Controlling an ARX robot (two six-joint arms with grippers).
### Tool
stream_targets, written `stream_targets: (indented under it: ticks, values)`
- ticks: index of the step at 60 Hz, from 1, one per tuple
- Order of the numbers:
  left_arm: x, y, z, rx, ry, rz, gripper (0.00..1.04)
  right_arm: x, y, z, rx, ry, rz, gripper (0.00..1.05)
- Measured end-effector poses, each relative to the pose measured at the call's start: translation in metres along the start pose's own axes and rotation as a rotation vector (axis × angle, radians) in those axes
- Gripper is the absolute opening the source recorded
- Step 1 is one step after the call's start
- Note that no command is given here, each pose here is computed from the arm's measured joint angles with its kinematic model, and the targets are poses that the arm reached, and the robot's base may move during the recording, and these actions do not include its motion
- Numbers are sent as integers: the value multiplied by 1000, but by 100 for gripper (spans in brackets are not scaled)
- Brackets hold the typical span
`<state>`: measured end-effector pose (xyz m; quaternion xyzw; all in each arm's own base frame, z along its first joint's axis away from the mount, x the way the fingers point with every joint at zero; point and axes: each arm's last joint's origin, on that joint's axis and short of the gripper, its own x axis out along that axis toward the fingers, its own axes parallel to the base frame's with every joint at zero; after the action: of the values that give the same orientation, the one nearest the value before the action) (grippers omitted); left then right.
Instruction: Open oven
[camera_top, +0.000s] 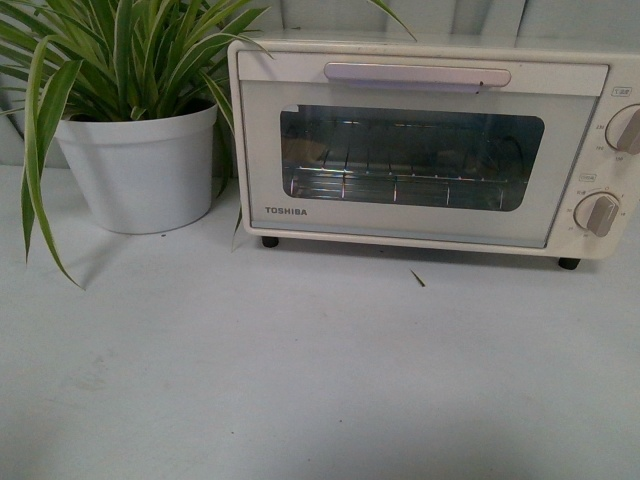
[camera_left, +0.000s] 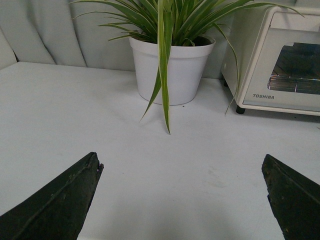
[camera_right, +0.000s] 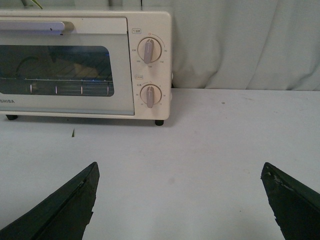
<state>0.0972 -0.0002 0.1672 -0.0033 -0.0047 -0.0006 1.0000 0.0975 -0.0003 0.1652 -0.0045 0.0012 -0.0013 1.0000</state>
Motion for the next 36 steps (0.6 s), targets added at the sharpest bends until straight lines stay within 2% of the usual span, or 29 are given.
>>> stream_targets:
  ticks: [36]
  values:
    - [0,0,0,0,0,0,98,0,0,0,0,0,0,95]
